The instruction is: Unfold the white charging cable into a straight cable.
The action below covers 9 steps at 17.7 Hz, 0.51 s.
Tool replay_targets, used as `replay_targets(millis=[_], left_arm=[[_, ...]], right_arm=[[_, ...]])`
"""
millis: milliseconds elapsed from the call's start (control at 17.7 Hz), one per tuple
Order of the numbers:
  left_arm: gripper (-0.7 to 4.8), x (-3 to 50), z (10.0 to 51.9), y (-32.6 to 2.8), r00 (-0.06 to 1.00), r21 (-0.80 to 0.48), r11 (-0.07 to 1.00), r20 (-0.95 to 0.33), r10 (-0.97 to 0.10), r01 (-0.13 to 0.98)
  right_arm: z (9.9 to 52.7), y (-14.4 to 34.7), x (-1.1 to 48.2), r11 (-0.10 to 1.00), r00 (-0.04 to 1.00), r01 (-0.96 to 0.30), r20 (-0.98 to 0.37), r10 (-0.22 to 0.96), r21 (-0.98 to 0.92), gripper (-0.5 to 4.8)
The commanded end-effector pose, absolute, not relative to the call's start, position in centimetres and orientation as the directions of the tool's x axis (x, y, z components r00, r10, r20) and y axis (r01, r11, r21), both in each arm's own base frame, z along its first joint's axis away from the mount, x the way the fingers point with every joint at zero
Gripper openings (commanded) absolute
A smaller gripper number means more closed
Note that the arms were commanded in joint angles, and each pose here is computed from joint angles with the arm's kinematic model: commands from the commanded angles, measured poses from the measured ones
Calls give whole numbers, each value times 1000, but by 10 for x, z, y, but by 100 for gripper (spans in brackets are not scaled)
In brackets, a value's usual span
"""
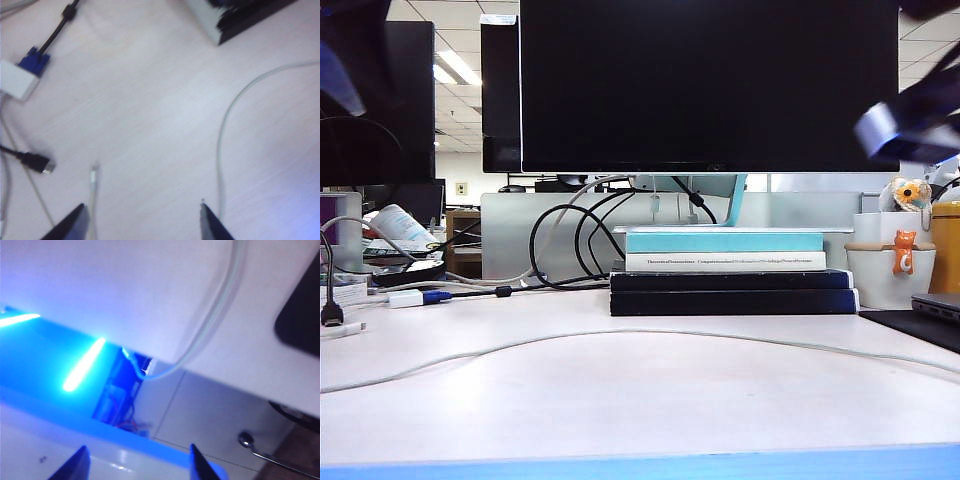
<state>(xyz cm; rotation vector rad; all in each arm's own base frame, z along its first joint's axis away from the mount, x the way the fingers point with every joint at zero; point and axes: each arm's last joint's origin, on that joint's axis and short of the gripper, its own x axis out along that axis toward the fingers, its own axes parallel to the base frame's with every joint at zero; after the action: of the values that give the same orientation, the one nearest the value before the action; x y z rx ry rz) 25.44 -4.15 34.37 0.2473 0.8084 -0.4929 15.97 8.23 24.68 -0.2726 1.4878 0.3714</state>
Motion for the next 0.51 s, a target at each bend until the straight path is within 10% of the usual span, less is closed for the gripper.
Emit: replay_targets(millis=[57,510], left_arm=[[299,258,350,-42,643,22,879,-691,-331,476],[299,248,321,-41,647,5,886,-685,-335,464]], right_arm=[[250,75,139,938,76,-304,-977,198,167,260],[204,67,121,968,138,34,-961,241,248,344]])
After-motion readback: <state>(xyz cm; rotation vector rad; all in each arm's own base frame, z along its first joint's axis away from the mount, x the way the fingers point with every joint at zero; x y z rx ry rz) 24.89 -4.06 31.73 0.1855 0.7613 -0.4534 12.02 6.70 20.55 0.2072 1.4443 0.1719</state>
